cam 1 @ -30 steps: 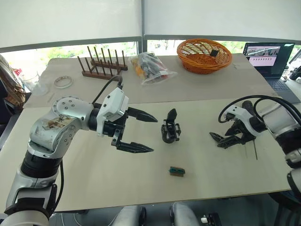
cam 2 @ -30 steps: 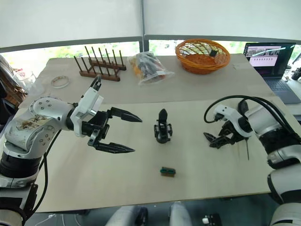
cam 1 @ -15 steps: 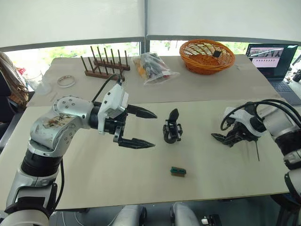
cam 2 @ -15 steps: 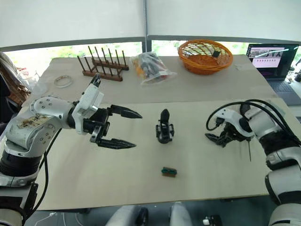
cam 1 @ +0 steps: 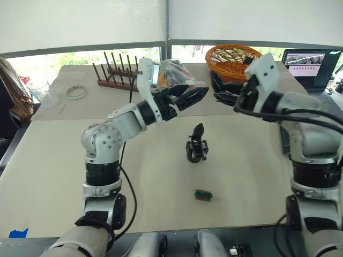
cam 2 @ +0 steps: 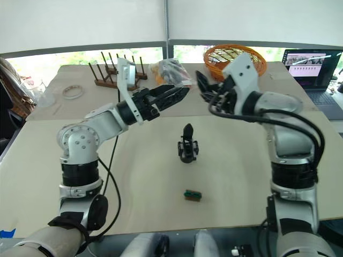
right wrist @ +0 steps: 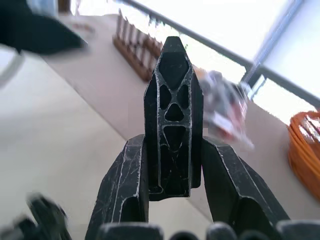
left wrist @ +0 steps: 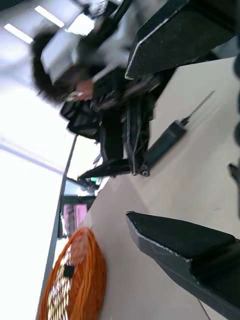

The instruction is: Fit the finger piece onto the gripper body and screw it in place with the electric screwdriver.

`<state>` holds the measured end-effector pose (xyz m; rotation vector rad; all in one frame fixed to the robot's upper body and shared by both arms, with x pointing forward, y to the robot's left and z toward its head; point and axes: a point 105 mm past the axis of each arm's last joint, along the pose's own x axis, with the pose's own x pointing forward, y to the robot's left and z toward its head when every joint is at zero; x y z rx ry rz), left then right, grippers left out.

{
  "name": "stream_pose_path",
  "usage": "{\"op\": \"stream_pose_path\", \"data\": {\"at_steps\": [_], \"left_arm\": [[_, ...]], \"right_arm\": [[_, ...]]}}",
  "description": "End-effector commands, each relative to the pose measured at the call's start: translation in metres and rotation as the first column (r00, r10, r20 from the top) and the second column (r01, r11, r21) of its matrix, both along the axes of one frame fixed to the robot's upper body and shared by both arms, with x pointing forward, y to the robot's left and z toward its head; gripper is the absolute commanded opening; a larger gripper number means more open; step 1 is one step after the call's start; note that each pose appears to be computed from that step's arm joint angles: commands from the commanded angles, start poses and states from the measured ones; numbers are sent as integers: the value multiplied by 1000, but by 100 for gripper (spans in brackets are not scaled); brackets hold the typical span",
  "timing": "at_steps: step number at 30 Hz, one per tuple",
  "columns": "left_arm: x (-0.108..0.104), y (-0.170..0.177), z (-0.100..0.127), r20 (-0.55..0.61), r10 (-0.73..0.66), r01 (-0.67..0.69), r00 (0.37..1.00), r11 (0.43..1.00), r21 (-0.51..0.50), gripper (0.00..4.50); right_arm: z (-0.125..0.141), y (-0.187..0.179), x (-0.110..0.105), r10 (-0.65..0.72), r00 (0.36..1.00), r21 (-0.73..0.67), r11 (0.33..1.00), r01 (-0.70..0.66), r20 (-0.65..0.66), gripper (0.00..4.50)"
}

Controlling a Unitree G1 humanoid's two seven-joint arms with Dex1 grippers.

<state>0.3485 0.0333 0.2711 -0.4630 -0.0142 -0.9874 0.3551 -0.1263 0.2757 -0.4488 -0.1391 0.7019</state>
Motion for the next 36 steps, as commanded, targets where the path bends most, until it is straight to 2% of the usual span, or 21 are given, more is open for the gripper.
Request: {"op": "stream_pose_path", "data": {"at_steps": [1,7,11,14,16,31,32,33,36], "left_arm": [[4,1,14,-3,46,-46,999,996,-70,450],[11,6,18,-4,92,-92,996,991,-98,450],[8,5,18,-2,67,-67,998,992,-108,450],[3,1,14,-10,29,-30,1000,994,-103,368],[-1,-2,12,-13,-2,1,1000,996,-92,279],[-3,-2,19,12,1,1,1000,992,-126,277],[-3,-2,19,12,-1,2,1000,992,-127,225],[-3,-3,19,10,-5,6,1000,992,-125,198],[-3,-5,15,-4,-17,17,1000,994,-112,63]], "right_arm": [[13,9,-10,-17,994,26,1000,14,106,111],[3,28,-24,69,993,42,996,-73,96,111],[-1,32,-28,92,992,50,994,-96,86,111],[-2,35,-28,100,992,70,992,-106,74,111],[-2,37,-29,107,992,77,991,-112,73,111],[-7,38,-34,125,991,66,990,-128,53,111],[-6,38,-34,124,991,67,990,-128,55,111],[-5,38,-34,124,991,67,989,-128,58,111],[1,40,-34,119,989,75,989,-125,85,111]]}}
